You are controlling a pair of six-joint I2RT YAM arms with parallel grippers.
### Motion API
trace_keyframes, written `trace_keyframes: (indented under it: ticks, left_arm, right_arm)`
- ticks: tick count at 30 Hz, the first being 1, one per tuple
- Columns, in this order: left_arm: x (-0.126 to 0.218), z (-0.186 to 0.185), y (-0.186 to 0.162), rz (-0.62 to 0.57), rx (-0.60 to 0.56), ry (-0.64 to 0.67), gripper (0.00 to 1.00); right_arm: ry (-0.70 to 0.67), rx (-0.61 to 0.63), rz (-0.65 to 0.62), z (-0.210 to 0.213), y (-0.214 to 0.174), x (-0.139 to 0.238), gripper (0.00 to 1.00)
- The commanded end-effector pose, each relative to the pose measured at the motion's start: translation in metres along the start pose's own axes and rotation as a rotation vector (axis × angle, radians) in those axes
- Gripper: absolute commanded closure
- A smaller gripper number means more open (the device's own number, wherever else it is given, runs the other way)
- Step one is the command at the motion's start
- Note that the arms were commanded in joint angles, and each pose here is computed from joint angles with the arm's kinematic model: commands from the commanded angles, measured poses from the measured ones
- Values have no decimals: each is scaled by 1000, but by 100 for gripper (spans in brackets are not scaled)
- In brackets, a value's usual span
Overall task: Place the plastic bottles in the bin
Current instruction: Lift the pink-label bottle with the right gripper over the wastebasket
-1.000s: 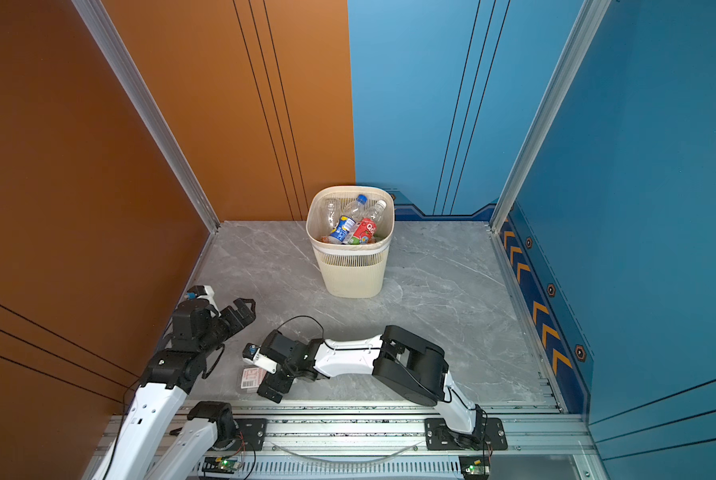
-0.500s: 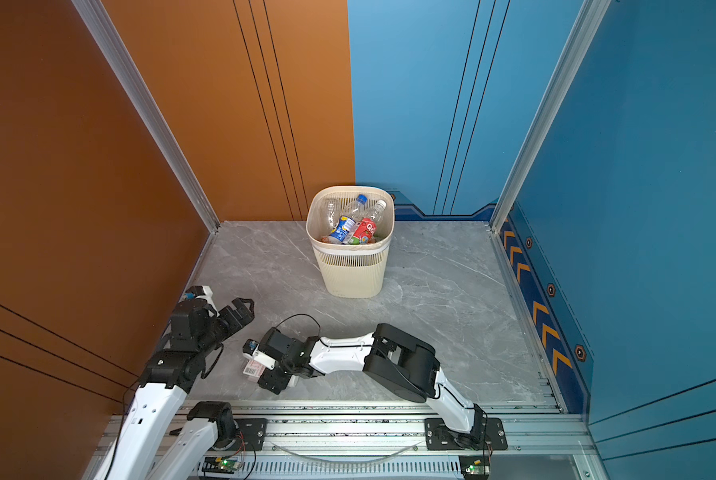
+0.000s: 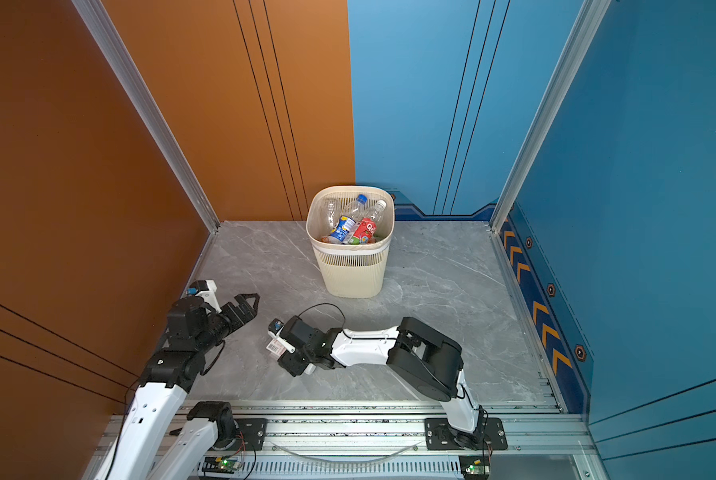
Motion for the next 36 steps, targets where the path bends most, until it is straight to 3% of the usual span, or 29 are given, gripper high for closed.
trace_keyframes:
  ticks: [1, 13, 26, 36]
  left_arm:
    - [1, -22, -3, 35, -32, -118, 2]
    - [9, -32, 2, 0, -66, -173, 2]
    - [16, -42, 4, -25, -96, -233, 2]
    - [14, -40, 5, -27, -88, -220, 2]
  right_arm:
    - [-114, -60, -86, -26, 23, 27, 43]
    - [-290, -62, -243, -59, 83, 139, 44]
    - [-601, -139, -429, -164, 140, 291, 44]
    - [-738, -154, -478, -247, 167, 308, 44]
Point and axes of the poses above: each gripper's point midway between its finger pads, its own x axis back along the fingers, its own z axis along the line the jaws close on, y = z × x, the point moved 1 cm from there along x, back along the fingers, and after that the axes turned 15 degrees about x, right-handed, at the moved point
